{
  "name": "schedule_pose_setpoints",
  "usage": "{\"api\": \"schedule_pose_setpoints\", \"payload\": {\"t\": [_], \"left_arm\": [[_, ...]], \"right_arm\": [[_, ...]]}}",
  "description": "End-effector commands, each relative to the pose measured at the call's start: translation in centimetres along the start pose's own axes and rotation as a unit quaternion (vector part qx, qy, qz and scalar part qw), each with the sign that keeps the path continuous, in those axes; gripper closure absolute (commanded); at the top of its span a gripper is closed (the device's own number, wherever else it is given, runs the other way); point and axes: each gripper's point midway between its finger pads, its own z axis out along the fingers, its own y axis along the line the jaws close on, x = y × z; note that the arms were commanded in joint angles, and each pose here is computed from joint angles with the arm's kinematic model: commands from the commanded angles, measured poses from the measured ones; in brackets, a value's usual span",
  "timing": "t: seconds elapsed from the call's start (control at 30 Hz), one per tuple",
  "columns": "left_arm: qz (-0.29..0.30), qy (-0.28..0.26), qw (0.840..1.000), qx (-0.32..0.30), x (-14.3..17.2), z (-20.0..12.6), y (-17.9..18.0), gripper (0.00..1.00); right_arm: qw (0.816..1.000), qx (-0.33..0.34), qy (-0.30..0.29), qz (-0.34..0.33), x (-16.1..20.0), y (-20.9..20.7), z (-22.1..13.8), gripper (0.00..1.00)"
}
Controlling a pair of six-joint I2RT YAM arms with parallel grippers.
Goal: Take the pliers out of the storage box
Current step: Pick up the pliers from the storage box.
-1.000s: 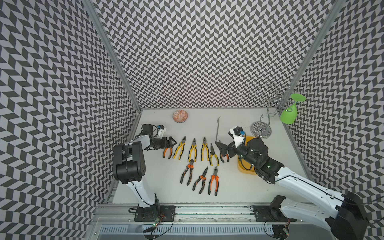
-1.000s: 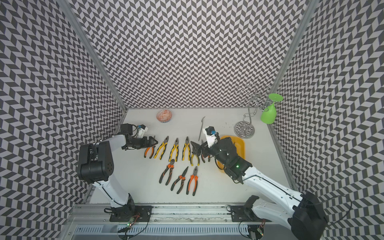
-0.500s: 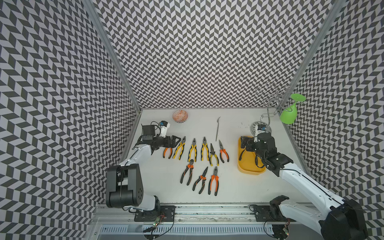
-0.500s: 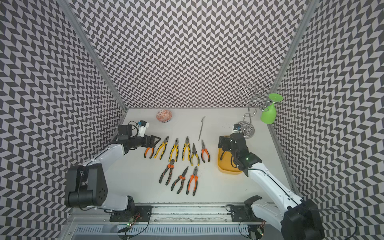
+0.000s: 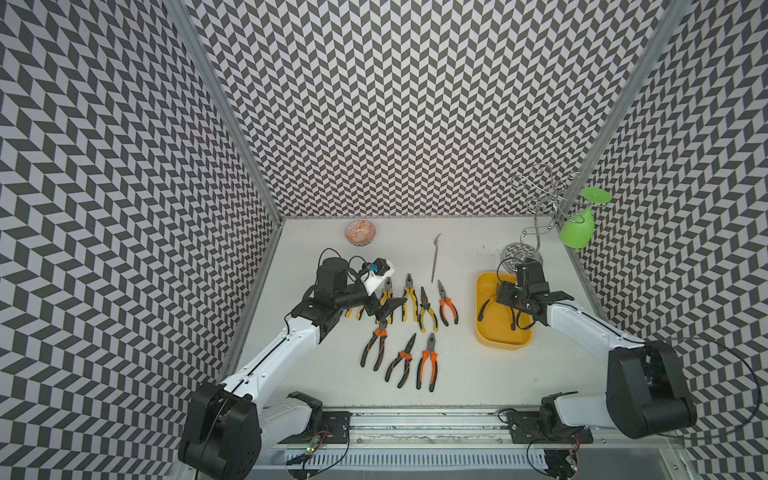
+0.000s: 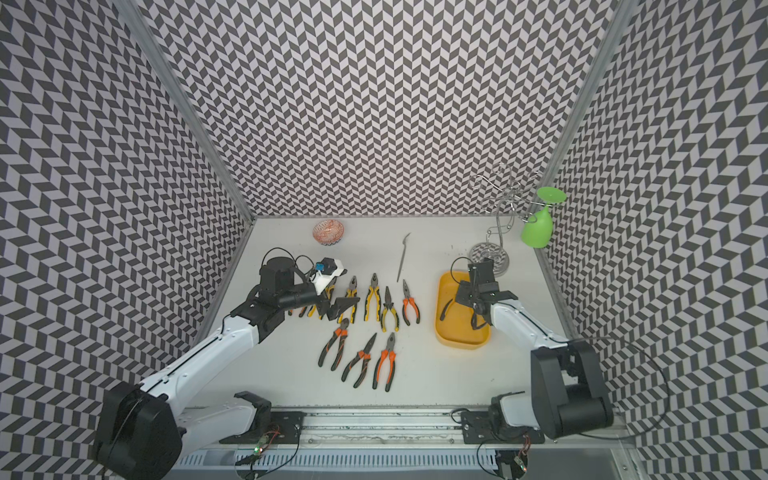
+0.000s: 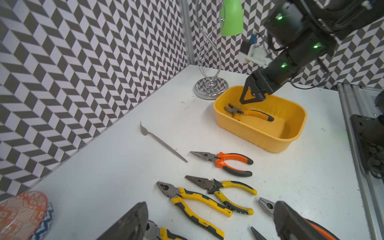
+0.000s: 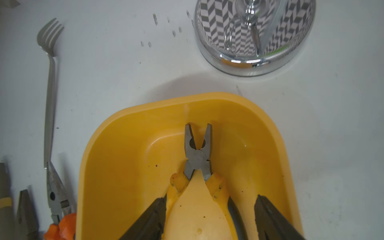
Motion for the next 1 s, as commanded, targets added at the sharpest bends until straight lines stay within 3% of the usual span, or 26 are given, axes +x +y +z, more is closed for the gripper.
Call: {"api": "schedule_pose_setpoints", "payload": {"t": [0.0,0.2,0.5,0.6,0.83,0.97], "left_arm": [[0.035,-0.008,0.999,0.006,-1.0,0.2,-0.1,0.02],[0.031,0.001,1.0,0.006,-1.7,1.0,0.7,0.02],[0.022,-0.007,1.0,0.015,-2.2,1.4,0.9,0.02],[0.014,-0.023,1.0,0.012,-3.1,1.3,1.0,0.02],[-0.029,-0.057,0.997,0.034,-4.4,1.6,0.6,0.02],[-0.06,-0.078,0.994,0.043,-5.7,1.8,0.8,0.02]], "right_arm": [[0.999,0.005,0.031,-0.002,0.8,0.1,1.3,0.37],[0.997,0.022,0.068,-0.005,2.5,-0.5,3.2,0.46],[0.996,0.009,0.089,-0.006,4.2,-0.4,3.5,0.81],[0.996,0.013,0.088,-0.009,4.2,-0.6,3.4,0.87],[1.0,-0.004,0.02,-0.022,1.5,-0.2,0.8,1.0],[0.997,-0.048,-0.036,-0.039,-0.4,1.1,-1.8,1.0]]}}
